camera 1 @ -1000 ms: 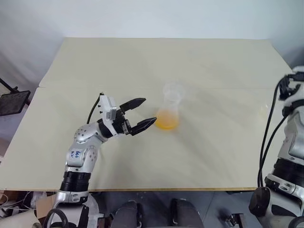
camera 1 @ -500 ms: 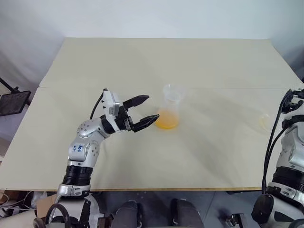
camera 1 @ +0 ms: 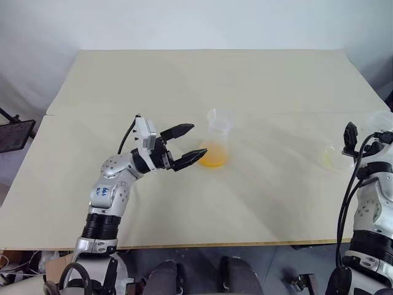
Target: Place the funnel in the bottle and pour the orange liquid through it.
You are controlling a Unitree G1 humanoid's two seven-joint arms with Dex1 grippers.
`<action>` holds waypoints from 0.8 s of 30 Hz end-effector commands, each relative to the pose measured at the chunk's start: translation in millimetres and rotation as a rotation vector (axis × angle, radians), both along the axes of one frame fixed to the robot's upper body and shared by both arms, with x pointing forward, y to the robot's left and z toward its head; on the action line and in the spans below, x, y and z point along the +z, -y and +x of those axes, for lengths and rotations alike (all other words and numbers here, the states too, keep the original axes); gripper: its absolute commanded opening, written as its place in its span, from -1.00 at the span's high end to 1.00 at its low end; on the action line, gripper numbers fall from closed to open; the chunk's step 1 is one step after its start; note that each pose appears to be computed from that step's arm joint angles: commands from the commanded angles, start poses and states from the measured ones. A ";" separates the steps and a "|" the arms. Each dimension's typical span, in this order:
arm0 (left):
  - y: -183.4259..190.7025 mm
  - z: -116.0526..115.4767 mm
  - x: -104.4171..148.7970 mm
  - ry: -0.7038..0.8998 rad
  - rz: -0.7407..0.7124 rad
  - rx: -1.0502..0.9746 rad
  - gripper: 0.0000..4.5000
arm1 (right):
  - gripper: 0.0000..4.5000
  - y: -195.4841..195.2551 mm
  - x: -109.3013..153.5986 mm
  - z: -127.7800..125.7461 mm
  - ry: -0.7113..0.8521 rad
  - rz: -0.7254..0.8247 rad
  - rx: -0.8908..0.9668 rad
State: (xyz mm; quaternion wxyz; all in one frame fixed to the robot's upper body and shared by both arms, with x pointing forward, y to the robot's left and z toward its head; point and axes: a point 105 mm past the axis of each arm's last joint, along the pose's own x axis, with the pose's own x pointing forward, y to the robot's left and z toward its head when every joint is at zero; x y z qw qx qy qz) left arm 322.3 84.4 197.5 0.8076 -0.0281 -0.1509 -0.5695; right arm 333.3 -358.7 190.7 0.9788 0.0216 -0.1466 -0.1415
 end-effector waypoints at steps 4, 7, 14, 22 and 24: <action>-10.0 -0.6 4.3 0.028 0.020 0.020 -1.00 | -0.99 -2.1 53.3 -29.2 0.165 -0.105 0.009; -17.4 -0.9 0.1 0.015 0.033 0.036 -1.00 | -0.99 -5.5 62.3 -40.5 0.169 -0.154 0.016; -32.1 0.8 -2.4 0.006 0.045 0.097 -1.00 | -0.99 -30.3 103.0 -65.4 0.263 -0.388 0.085; -51.5 -12.9 -13.3 0.004 0.152 0.117 -1.00 | -0.99 -92.7 104.6 -66.8 0.252 -0.455 0.539; -65.0 -19.7 -19.4 -0.004 0.204 0.133 -1.00 | -0.99 -116.0 81.1 -68.5 0.139 -0.446 0.764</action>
